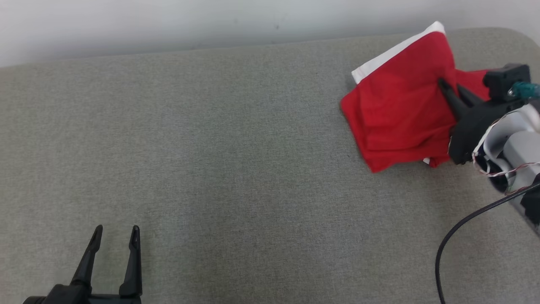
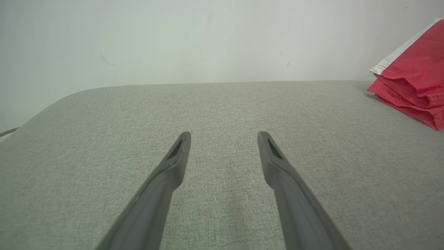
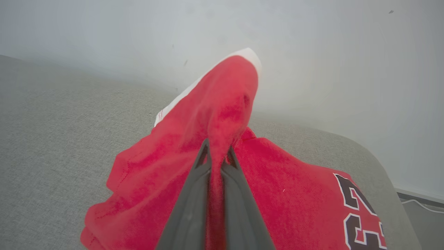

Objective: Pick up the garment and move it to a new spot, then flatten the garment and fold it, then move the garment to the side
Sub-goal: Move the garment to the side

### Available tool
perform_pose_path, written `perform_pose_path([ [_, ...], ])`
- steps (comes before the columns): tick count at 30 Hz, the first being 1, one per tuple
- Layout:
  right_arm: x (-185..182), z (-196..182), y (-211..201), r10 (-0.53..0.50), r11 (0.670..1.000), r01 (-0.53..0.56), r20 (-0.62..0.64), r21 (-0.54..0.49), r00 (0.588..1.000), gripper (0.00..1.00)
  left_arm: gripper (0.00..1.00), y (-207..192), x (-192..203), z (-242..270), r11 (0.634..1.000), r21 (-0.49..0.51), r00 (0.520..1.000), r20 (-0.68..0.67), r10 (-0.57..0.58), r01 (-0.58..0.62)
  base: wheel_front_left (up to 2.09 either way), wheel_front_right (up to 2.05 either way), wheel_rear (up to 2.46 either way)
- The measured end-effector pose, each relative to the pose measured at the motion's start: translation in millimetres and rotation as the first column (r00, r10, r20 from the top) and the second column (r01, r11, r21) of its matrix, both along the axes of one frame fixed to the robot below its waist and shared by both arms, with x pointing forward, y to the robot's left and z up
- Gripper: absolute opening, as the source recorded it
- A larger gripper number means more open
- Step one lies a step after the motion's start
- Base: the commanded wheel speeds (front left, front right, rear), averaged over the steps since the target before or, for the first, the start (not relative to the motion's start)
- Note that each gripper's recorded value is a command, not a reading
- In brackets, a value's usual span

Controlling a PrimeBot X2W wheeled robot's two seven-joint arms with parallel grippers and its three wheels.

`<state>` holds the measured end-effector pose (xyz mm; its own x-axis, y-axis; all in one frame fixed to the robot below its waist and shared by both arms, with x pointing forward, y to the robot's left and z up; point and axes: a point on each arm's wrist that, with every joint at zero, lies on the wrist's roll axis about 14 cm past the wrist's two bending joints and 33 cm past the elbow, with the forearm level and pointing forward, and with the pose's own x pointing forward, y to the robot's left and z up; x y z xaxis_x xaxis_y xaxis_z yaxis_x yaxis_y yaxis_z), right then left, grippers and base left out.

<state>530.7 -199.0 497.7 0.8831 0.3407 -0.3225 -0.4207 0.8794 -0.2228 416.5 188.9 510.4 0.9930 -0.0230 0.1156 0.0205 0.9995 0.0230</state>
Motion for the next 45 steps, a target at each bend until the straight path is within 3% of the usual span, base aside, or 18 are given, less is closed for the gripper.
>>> perform_pose_path([
  [19, 14, 26, -82, -0.149, 0.986, 0.149, -0.004, -0.078, 0.989, 0.0, 1.0, -6, 18, -11, 0.999, 0.036, 0.999, -0.015, -0.036, 0.037, 0.0, 0.0, 0.0],
  [40, 25, -9, -127, -0.266, 0.951, 0.249, -0.074, -0.183, 0.961, 0.0, 1.0, -3, 33, -31, 0.997, 0.06, 0.998, -0.054, -0.044, 0.048, 0.0, 0.0, 0.0],
  [41, 25, -11, -129, -0.27, 0.949, 0.252, -0.077, -0.19, 0.96, 0.15, 1.0, -2, 33, -32, 0.997, 0.06, 0.997, -0.055, -0.044, 0.047, 0.0, 0.0, 0.0],
  [42, 25, -11, -129, -0.27, 0.949, 0.252, -0.077, -0.19, 0.96, 0.8, 1.0, -2, 33, -32, 0.997, 0.06, 0.997, -0.055, -0.044, 0.047, 0.0, 0.0, 0.0],
  [43, 26, -11, -130, -0.272, 0.947, 0.254, -0.076, -0.195, 0.959, 1.0, 1.0, -2, 33, -32, 0.997, 0.06, 0.997, -0.057, -0.043, 0.047, 0.0, 0.0, 0.0],
  [45, 27, -12, -131, -0.275, 0.943, 0.254, -0.076, -0.214, 0.958, 1.0, 1.0, -2, 33, -32, 0.997, 0.06, 0.997, -0.058, -0.041, 0.045, 0.0, 0.0, 0.0],
])
